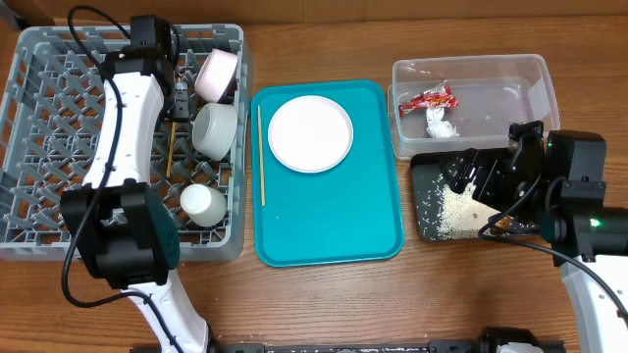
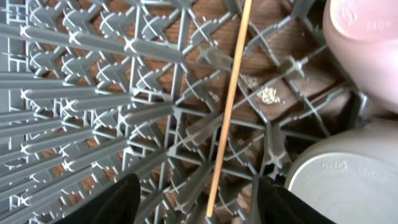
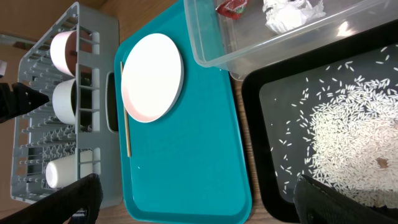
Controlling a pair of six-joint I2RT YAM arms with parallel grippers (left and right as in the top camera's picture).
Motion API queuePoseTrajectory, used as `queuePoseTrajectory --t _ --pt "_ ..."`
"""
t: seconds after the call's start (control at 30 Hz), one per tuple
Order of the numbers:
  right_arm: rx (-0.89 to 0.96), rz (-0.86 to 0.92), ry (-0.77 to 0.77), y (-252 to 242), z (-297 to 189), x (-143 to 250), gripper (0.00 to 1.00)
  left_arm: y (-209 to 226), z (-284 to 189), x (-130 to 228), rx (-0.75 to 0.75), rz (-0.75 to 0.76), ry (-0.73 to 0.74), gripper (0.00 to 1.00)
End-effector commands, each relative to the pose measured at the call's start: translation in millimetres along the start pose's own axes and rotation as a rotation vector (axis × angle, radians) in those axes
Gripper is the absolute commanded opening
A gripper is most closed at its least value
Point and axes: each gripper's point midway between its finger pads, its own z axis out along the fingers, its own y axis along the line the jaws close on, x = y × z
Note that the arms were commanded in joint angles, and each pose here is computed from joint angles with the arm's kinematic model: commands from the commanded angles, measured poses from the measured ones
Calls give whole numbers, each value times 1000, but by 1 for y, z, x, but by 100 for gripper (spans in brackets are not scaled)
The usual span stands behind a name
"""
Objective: Sort waste into correct bins and load items into the dishwasher
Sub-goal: 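Drop the chopstick into the rack with the left gripper, then reach the left gripper to the rim of the white plate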
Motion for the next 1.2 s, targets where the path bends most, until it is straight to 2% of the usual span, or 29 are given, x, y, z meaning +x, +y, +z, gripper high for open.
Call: queuePoseTrajectory --t 0.0,0.07,0.1,0.13,0.2,0.27,0.37,0.53,0.67,0.7,0.87,1.03,1.17 --pt "-2 -16 -32 4 -6 -8 100 4 -43 -20 7 -30 -58 61" --pt "-2 -16 -32 4 -6 -8 100 -7 -86 -26 85 -51 -82 64" --pt "-2 -16 -32 4 -6 -8 100 -19 -106 -29 154 -42 -99 71" --pt "-2 -16 -32 4 -6 -8 100 -41 -138 -32 255 -12 -134 87" --pt "-2 -16 -32 4 -6 -8 100 -68 -172 -31 335 43 -173 93" --pt "-2 -16 -32 4 -6 -8 100 -104 -182 -13 378 24 -113 100" --pt "-2 -16 -32 4 -6 -8 100 -131 -167 12 303 -68 -10 100" --pt "-2 -16 -32 4 -6 -8 100 -157 -147 46 80 -90 18 100" --pt "-2 -16 -32 4 -6 -8 100 -191 -125 73 107 -139 95 100" --pt "-2 -16 -32 4 -6 -8 100 -207 -107 86 157 -138 151 100" --pt "-2 -16 -32 4 -6 -8 100 -227 -58 116 177 -127 212 99" --pt "-2 -16 -32 4 -6 -8 100 -232 -33 123 183 -115 200 97" --pt "-2 -16 -32 4 -6 -8 100 -234 -23 121 205 -8 166 96"
